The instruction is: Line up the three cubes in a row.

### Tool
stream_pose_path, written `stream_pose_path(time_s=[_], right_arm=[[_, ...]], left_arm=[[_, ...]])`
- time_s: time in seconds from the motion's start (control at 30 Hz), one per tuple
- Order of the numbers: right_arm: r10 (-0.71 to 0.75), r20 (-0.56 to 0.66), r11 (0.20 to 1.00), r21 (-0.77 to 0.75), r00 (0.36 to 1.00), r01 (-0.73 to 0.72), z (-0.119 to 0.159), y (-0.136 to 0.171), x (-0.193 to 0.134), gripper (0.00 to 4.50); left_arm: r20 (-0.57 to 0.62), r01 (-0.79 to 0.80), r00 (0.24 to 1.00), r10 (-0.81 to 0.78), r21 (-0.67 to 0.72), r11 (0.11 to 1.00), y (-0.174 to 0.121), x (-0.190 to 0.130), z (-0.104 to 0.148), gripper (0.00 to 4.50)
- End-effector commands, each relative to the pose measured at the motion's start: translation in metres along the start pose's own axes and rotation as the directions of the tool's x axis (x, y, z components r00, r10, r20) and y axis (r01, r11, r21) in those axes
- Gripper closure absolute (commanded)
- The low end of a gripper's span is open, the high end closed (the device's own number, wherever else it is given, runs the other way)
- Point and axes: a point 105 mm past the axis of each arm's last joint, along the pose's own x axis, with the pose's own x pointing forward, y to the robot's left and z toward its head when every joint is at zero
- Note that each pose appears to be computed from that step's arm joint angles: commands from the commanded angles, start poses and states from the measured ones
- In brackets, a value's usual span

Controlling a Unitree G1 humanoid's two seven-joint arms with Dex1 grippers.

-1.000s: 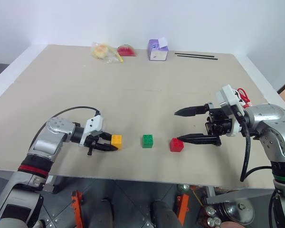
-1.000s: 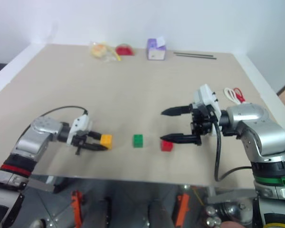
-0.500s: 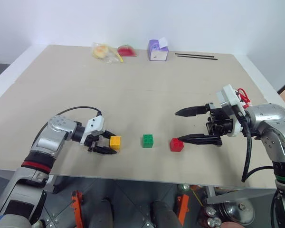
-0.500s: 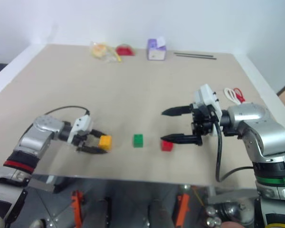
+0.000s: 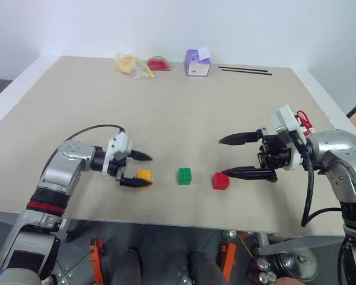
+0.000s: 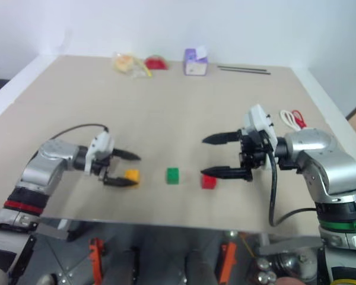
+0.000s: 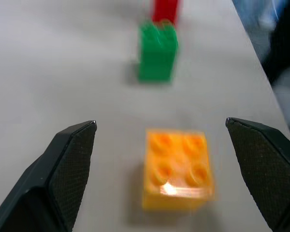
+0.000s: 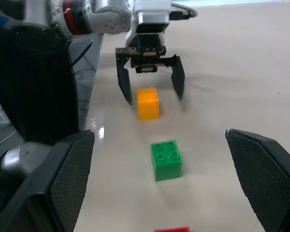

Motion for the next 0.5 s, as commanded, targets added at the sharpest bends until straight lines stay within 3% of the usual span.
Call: stream_pose_path(time_s=[0.03,0.13,0.23,0.33,0.43,0.5], right_arm=[[-0.272,0.134,0.962,0.021,0.953,0.272,0.014,-0.032,-0.004,0.00],[-0.521,0.159,0.854,0.105,0.839,0.510,0.000,-0.062,-0.003,0.00],[-0.720,0.162,0.694,0.179,0.675,0.697,-0.020,-0.082,-0.006,0.00],[-0.880,0.161,0.474,0.262,0.446,0.841,-0.041,-0.098,-0.022,0.00],[-0.951,0.120,0.307,0.257,0.285,0.917,-0.066,-0.105,-0.036,0.00],[-0.968,0.097,0.249,0.242,0.232,0.938,-0.082,-0.108,-0.039,0.00]], left_arm=[[0.223,-0.299,0.923,0.313,-0.094,0.950,0.024,-0.011,0.036,0.06],[0.295,-0.514,0.777,0.555,-0.211,0.832,0.038,-0.018,0.041,0.06],[0.301,-0.701,0.559,0.773,-0.326,0.634,0.049,-0.033,0.035,0.06],[0.234,-0.805,0.368,0.900,-0.403,0.435,0.051,-0.047,0.014,0.06],[0.161,-0.851,0.245,0.956,-0.438,0.291,0.053,-0.056,-0.004,0.06],[0.132,-0.879,0.199,0.971,-0.415,0.236,0.055,-0.061,-0.012,0.06]])
